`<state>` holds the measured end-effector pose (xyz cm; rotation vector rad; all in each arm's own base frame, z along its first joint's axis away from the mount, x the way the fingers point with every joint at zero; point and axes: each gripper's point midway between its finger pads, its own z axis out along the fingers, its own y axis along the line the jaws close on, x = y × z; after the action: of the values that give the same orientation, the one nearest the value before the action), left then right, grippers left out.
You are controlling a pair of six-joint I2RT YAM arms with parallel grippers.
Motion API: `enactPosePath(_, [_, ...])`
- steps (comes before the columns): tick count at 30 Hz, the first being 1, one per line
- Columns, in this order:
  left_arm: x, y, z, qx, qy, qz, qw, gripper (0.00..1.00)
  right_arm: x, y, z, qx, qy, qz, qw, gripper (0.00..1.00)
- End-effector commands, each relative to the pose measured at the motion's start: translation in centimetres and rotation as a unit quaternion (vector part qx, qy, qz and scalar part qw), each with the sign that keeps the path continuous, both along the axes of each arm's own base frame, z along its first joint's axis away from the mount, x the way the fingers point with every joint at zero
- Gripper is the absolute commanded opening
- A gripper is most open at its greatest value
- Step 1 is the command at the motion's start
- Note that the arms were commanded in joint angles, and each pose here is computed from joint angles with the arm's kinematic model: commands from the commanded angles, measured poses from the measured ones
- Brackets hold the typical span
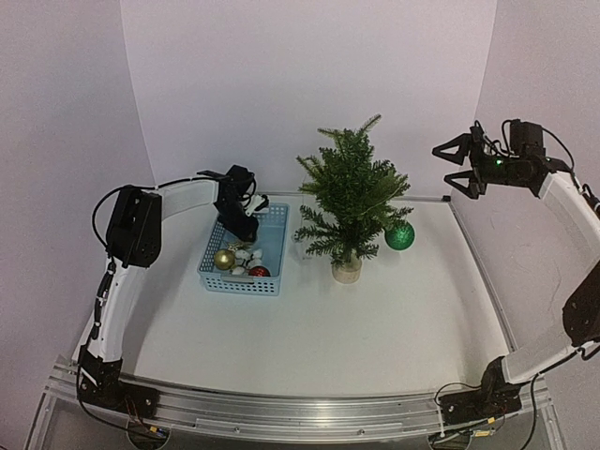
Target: Decorate the small christmas tree
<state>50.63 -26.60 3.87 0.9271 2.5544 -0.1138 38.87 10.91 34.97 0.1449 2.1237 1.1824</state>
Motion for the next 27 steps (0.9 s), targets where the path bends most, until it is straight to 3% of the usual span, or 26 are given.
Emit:
enactPosePath(1, [0.5, -1.6, 8.5, -0.074, -0.053, -0.034, 0.995, 0.34, -1.0, 0.9, 4.5, 0.02, -0.061, 0.028, 0.998, 0.98])
enactPosePath(8, [-3.8, -3.5, 20.8, -0.17, -0.14, -0.156, 0.963, 0.35, -2.3, 1.2, 11.1, 0.03, -0.165, 0.034, 0.985, 0.98])
enactPosePath(11, [-7.0, -3.6, 26.2, -0.196, -0.175, -0.218, 0.94, 0.35, -3.7, 3.4, 13.6, 0.06, -0.195, 0.087, 0.975, 0.98])
enactPosePath(21, [-18.3, -4.8, 39.2, -0.286, -0.244, -0.382, 0.844, 0.35, -7.1, 14.8, 18.5, 0.069, -0.262, 0.165, 0.949, 0.98])
enactPosePath(27, [-25.0, -7.5, 42.6, -0.276, -0.293, -0.484, 0.777, 0.34, -9.7, 23.8, 16.3, 0.075, -0.232, 0.244, 0.939, 0.94])
